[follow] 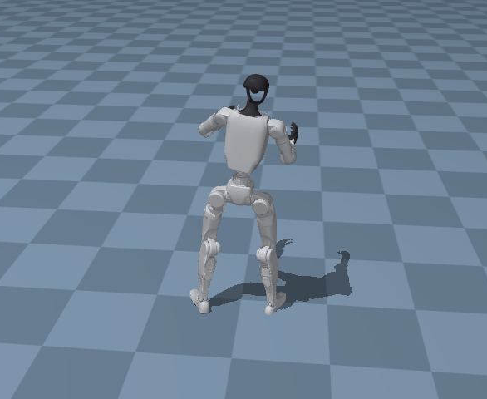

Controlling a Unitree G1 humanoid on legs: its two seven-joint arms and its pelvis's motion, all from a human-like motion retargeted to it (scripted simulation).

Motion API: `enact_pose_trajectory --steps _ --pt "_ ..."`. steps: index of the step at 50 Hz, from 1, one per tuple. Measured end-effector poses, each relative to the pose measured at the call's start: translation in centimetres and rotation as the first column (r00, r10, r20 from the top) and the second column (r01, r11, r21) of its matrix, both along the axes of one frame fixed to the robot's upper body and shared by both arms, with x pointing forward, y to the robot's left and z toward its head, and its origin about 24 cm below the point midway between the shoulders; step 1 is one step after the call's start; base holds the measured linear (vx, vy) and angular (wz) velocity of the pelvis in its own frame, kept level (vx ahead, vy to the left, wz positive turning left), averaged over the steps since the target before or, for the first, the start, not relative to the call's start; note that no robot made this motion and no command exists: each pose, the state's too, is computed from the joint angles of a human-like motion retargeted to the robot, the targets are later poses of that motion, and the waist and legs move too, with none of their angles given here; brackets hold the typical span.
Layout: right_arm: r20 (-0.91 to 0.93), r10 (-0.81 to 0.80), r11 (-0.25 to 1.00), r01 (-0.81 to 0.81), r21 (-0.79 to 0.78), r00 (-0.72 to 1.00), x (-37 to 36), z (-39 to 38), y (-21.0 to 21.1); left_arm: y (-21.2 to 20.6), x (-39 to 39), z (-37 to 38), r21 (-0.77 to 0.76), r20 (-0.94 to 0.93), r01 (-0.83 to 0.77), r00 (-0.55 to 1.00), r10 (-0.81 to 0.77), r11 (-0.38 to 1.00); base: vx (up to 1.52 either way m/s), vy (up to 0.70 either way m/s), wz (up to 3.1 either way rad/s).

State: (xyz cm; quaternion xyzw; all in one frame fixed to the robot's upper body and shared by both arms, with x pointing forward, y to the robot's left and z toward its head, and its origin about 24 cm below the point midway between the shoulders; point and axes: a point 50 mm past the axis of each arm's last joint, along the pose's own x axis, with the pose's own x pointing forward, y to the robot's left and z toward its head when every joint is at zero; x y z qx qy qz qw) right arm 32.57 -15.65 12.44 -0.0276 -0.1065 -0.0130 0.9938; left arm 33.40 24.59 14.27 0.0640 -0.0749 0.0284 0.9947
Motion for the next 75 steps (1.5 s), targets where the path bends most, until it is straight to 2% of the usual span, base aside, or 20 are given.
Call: enact_pose_trajectory --steps 3,5,7,10,18,26,35,40,44,47,49,52,53,55,58,60,62,63,68,75 --pt "-0.006 0.060 0.997 -0.060 -0.053 0.998 -0.1 -0.3 2.6 -0.9 -1.5 -4.3 -0.367 -0.096 -0.013 0.995 -0.024 0.930 -0.05 0.25 0.93" --pt "-0.012 0.096 0.992 -0.096 -0.084 0.995 -0.3 -0.6 4.3 -1.9 -2.5 -7.0 -0.583 -0.153 -0.047 0.987 -0.053 0.811 -0.03 0.27 0.92" --pt "-0.016 0.134 0.984 -0.135 -0.114 0.991 -0.6 -0.8 5.8 -2.7 -3.7 -9.3 -0.721 -0.197 -0.089 0.977 -0.080 0.687 -0.01 0.28 0.97" --pt "-0.016 0.194 0.970 -0.194 -0.149 0.981 -1.2 -1.2 8.0 -3.4 -5.5 -11.9 -0.806 -0.251 -0.159 0.964 -0.086 0.570 0.01 0.28 1.09" --pt "0.003 0.388 0.903 -0.379 -0.200 0.922 -2.8 -1.2 14.6 -1.7 -10.0 -14.8 -0.866 -0.306 -0.292 0.952 0.032 0.405 0.08 0.26 1.50" --pt "0.066 0.588 0.790 -0.555 -0.262 0.806 -4.1 1.0 18.9 2.5 -11.8 -13.7 -0.843 -0.235 -0.322 0.941 0.243 0.432 0.12 0.16 1.97" --pt "0.098 0.640 0.751 -0.593 -0.290 0.762 -4.3 2.2 19.6 4.1 -12.5 -12.5 -0.898 -0.134 -0.286 0.901 0.412 0.333 0.09 0.06 1.57" --pt "0.127 0.694 0.689 -0.603 -0.401 0.708 -4.5 3.5 20.6 5.5 -14.7 -13.2 -0.846 -0.211 -0.438 0.798 0.564 0.303 0.04 -0.01 0.87" --pt "0.133 0.743 0.622 -0.604 -0.498 0.656 -4.8 4.4 21.3 6.8 -16.2 -14.0 -0.806 -0.303 -0.563 0.656 0.691 0.182 0.00 -0.02 0.41" --pt "0.139 0.784 0.554 -0.582 -0.595 0.605 -4.9 5.2 21.6 8.4 -16.7 -13.8 -0.709 -0.279 -0.651 0.613 0.739 0.272 -0.01 -0.01 -0.08" --pt "0.153 0.803 0.519 -0.549 -0.655 0.577 -5.1 5.9 21.8 9.1 -16.9 -13.2 -0.722 -0.249 -0.637 0.604 0.757 0.271 -0.04 -0.03 -0.51" --pt "0.173 0.838 0.466 -0.514 -0.720 0.518 -5.5 7.0 22.0 10.3 -17.5 -12.0 -0.707 -0.183 -0.629 0.604 0.775 0.323 -0.05 -0.03 -0.92" --pt "0.170 0.850 0.449 -0.516 -0.730 0.498 -5.6 7.4 22.1 10.4 -17.5 -11.4 -0.770 -0.161 -0.565 0.621 0.767 0.296 -0.05 -0.03 -1.18" --pt "0.188 0.872 0.423 -0.503 -0.753 0.452 -6.1 8.4 22.0 11.8 -18.4 -10.4 -0.619 -0.112 -0.673 0.584 0.804 0.404 -0.04 -0.03 -1.33" --pt "0.231 0.882 0.428 -0.493 -0.757 0.411 -6.8 9.6 21.6 12.5 -18.0 -7.5 -0.730 -0.011 -0.574 0.553 0.833 0.371 -0.04 -0.03 -1.60" --pt "0.284 0.871 0.464 -0.479 -0.745 0.401 -7.2 10.7 20.9 13.4 -17.4 -4.9 -0.868 0.028 -0.424 0.477 0.878 0.258 -0.04 -0.04 -1.86" --pt "0.331 0.857 0.498 -0.474 -0.726 0.394 -7.5 11.5 20.1 14.1 -17.2 -2.0 -0.912 0.106 -0.318 0.429 0.897 0.260 -0.03 -0.05 -2.12" --pt "0.352 0.853 0.511 -0.472 -0.719 0.387 -7.7 11.9 19.6 14.5 -17.2 -0.5 -0.894 0.169 -0.320 0.410 0.896 0.315 -0.03 -0.06 -2.33" --pt "0.433 0.819 0.574 -0.508 -0.642 0.377 -8.6 13.3 17.2 13.9 -17.4 7.3 -0.644 0.489 -0.508 0.302 0.818 0.572 -0.04 -0.09 -2.85" --pt "0.484 0.759 0.625 -0.694 -0.357 0.435 -9.1 12.5 16.4 10.2 -16.9 17.6 -0.431 0.796 -0.733 -0.033 0.605 0.527 -0.02 -0.21 -2.75"
